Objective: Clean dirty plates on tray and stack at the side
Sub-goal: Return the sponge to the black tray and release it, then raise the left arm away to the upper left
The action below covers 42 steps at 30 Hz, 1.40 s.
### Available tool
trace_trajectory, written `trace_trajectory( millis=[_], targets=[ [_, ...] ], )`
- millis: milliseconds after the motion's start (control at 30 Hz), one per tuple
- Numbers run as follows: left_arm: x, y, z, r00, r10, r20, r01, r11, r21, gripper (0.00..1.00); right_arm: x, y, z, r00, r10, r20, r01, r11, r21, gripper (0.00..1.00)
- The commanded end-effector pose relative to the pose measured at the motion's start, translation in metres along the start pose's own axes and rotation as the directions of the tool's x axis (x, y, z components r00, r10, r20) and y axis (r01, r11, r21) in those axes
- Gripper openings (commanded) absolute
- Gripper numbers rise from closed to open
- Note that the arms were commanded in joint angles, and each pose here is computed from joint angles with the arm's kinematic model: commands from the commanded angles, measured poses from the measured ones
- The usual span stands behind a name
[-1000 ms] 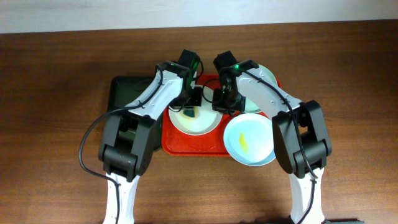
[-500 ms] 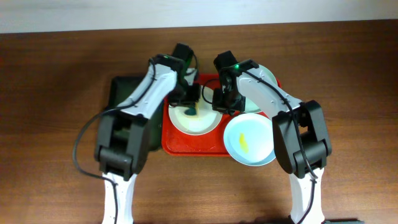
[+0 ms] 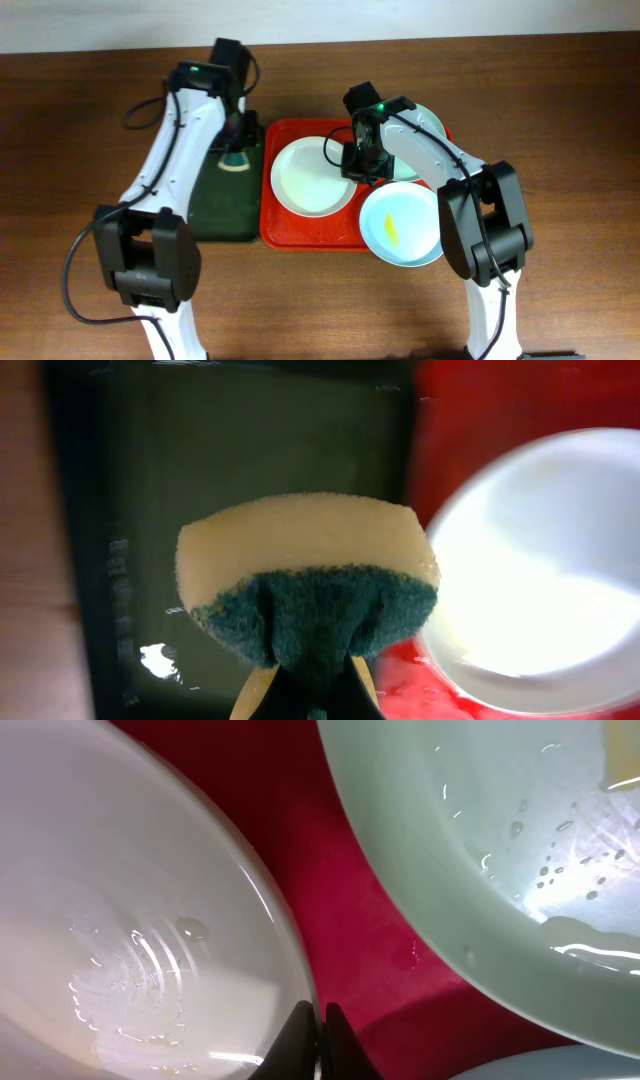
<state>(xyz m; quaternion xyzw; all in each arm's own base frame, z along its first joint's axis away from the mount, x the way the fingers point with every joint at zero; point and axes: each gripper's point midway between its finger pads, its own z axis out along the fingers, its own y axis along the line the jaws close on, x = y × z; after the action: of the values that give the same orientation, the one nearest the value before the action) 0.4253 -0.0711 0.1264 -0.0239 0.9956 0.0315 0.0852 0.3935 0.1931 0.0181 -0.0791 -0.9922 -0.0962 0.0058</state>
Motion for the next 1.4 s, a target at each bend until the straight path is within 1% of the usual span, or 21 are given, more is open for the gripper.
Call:
trace_trajectory(
  millis=[0, 267, 433, 533, 567, 667, 700, 733, 800, 833, 900, 933, 1000, 1067, 1100, 1200, 1233, 1267, 1300, 1367],
  targets=[
    [0.000, 0.034, 0.015, 1.000, -0.025, -0.016, 0.023, 0.995, -0.101, 0.00, -0.001, 0.007, -0.003, 1.000, -0.010, 0.016, 0.010, 1.000, -0.005, 0.04],
    [0.025, 0.051, 0.067, 0.995, -0.059, -0.076, 0.050, 0.991, -0.120, 0.00, -0.002, 0.007, -0.003, 1.000, -0.010, 0.017, 0.010, 1.000, -0.005, 0.04],
    [0.033, 0.051, 0.092, 0.996, -0.059, -0.065, 0.051, 0.991, -0.123, 0.00, -0.001, 0.007, -0.003, 1.000, -0.010, 0.016, 0.010, 1.000, -0.005, 0.04],
    [0.039, 0.051, 0.105, 0.997, 0.032, -0.075, -0.040, 0.992, -0.116, 0.02, -0.001, 0.007, -0.003, 1.000, -0.010, 0.016, 0.010, 1.000, -0.005, 0.04],
    [0.040, 0.052, 0.106, 0.996, 0.042, -0.078, -0.051, 0.992, -0.116, 0.04, -0.001, 0.007, -0.003, 1.000, -0.010, 0.016, 0.010, 1.000, -0.005, 0.04],
    [0.040, 0.055, 0.107, 0.996, 0.036, -0.077, -0.045, 0.993, -0.113, 0.05, -0.001, 0.007, -0.003, 1.000, -0.010, 0.016, 0.010, 1.000, -0.005, 0.04],
    [0.040, 0.054, 0.107, 0.996, 0.036, -0.076, -0.045, 0.993, -0.112, 0.12, -0.001, 0.007, -0.003, 1.000, -0.010, 0.016, 0.010, 1.000, -0.005, 0.04],
    [0.040, 0.054, 0.106, 0.996, 0.036, -0.077, -0.045, 0.993, -0.112, 0.21, -0.001, 0.007, -0.003, 1.000, -0.010, 0.016, 0.010, 1.000, -0.005, 0.04],
    [0.038, 0.055, 0.097, 0.996, 0.037, -0.087, -0.046, 0.993, -0.111, 0.24, -0.001, 0.007, -0.003, 1.000, -0.010, 0.016, 0.010, 1.000, -0.005, 0.04],
    [0.034, 0.054, 0.088, 0.996, 0.036, -0.083, -0.045, 0.993, -0.106, 0.28, -0.001, 0.007, -0.003, 1.000, -0.010, 0.016, 0.010, 1.000, -0.005, 0.04],
    [0.022, 0.054, 0.068, 0.998, 0.031, -0.051, -0.036, 0.994, -0.101, 0.38, -0.002, 0.007, -0.003, 1.000, -0.010, 0.017, 0.010, 1.000, -0.005, 0.04],
    [0.010, 0.056, 0.050, 1.000, 0.021, -0.015, -0.023, 0.996, -0.091, 0.45, -0.002, 0.007, -0.003, 1.000, -0.010, 0.017, 0.010, 1.000, -0.005, 0.04],
    [-0.007, 0.064, 0.017, 0.998, -0.040, 0.055, 0.045, 0.996, -0.078, 0.51, -0.001, 0.007, -0.003, 1.000, -0.010, 0.016, 0.010, 1.000, -0.005, 0.04],
    [-0.020, 0.071, -0.012, 0.988, -0.101, 0.119, 0.107, 0.993, -0.040, 0.52, -0.001, 0.007, -0.003, 1.000, -0.010, 0.016, 0.010, 1.000, -0.005, 0.04],
    [-0.026, 0.073, -0.024, 0.981, -0.123, 0.151, 0.127, 0.992, -0.017, 0.57, -0.001, 0.007, -0.003, 1.000, -0.010, 0.016, 0.010, 1.000, -0.005, 0.04],
    [-0.040, 0.093, -0.062, 0.951, -0.178, 0.252, 0.177, 0.984, 0.025, 0.66, -0.001, 0.007, -0.003, 1.000, -0.010, 0.015, 0.010, 1.000, -0.004, 0.04],
    [-0.041, 0.106, -0.071, 0.936, -0.215, 0.278, 0.215, 0.976, 0.029, 0.87, -0.001, 0.007, -0.003, 1.000, -0.010, 0.015, 0.010, 1.000, -0.004, 0.04],
    [-0.040, 0.117, -0.076, 0.922, -0.262, 0.286, 0.263, 0.964, 0.035, 0.94, -0.001, 0.007, -0.003, 1.000, -0.010, 0.015, 0.010, 1.000, -0.004, 0.04],
    [-0.037, 0.127, -0.077, 0.911, -0.301, 0.283, 0.303, 0.952, 0.036, 1.00, -0.001, 0.007, -0.003, 1.000, -0.010, 0.015, 0.010, 1.000, -0.004, 0.04],
    [-0.035, 0.142, -0.076, 0.899, -0.337, 0.279, 0.343, 0.939, 0.031, 0.99, -0.001, 0.007, -0.003, 1.000, -0.010, 0.015, 0.010, 1.000, -0.004, 0.14]
  ],
)
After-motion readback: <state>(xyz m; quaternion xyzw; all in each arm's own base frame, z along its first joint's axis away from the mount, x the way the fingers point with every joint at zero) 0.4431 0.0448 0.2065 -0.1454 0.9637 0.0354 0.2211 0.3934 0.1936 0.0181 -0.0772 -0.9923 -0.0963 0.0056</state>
